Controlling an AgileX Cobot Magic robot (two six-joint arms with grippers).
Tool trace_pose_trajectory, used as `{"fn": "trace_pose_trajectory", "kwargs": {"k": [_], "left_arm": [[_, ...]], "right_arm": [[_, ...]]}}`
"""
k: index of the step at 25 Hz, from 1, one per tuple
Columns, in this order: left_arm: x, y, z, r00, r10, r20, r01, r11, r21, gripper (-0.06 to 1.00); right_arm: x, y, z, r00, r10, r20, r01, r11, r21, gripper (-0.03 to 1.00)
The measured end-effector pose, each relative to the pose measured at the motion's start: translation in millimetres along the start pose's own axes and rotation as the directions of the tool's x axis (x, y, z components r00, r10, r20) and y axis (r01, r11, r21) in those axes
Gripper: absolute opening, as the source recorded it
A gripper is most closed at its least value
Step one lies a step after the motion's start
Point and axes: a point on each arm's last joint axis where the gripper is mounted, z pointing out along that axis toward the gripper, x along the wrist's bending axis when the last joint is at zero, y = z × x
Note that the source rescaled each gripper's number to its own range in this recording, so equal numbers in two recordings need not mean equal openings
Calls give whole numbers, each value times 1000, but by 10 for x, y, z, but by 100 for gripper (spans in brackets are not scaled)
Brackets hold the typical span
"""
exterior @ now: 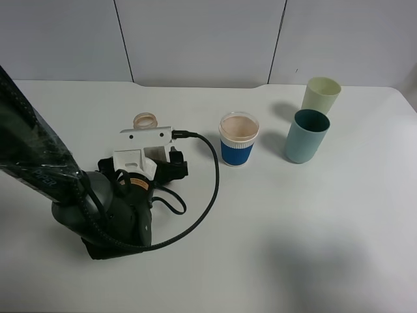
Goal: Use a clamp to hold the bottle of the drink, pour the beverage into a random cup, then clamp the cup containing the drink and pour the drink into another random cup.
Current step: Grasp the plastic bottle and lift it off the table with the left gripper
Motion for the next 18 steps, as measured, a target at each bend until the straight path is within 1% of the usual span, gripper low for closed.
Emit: {"fn": "trace_pose_trajectory", "kwargs": {"k": [6,7,8,9,10,11,12,14,18], "left_arm": [[3,4,0,1000,18,-3,-18,1000,-4,100],[3,4,0,1000,22,-3,-22,1000,-4,98],[3,4,0,1000,30,-3,-30,1000,-4,89],[3,4,0,999,37,-3,-37,999,-4,76],[3,4,0,999,40,-3,-40,999,-4,59],[2,4,0,999,42,-2,-42,999,-5,32],[1,4,0,999,45,-2,-45,999,-5,0],[4,3,-1,999,46,-3,-46,999,-4,5],[-6,4,-1,999,53,8,-53,999,-6,5]], "right_arm": [[0,0,0,1000,0,0,0,1000,0,100],[0,0,0,1000,0,0,0,1000,0,100],[0,0,0,1000,0,0,0,1000,0,100],[0,0,0,1000,0,0,0,1000,0,100],[0,0,0,1000,0,0,0,1000,0,100],[0,0,0,1000,0,0,0,1000,0,100],[0,0,0,1000,0,0,0,1000,0,100],[0,0,0,1000,0,0,0,1000,0,100],[0,0,0,1000,0,0,0,1000,0,100]]}}
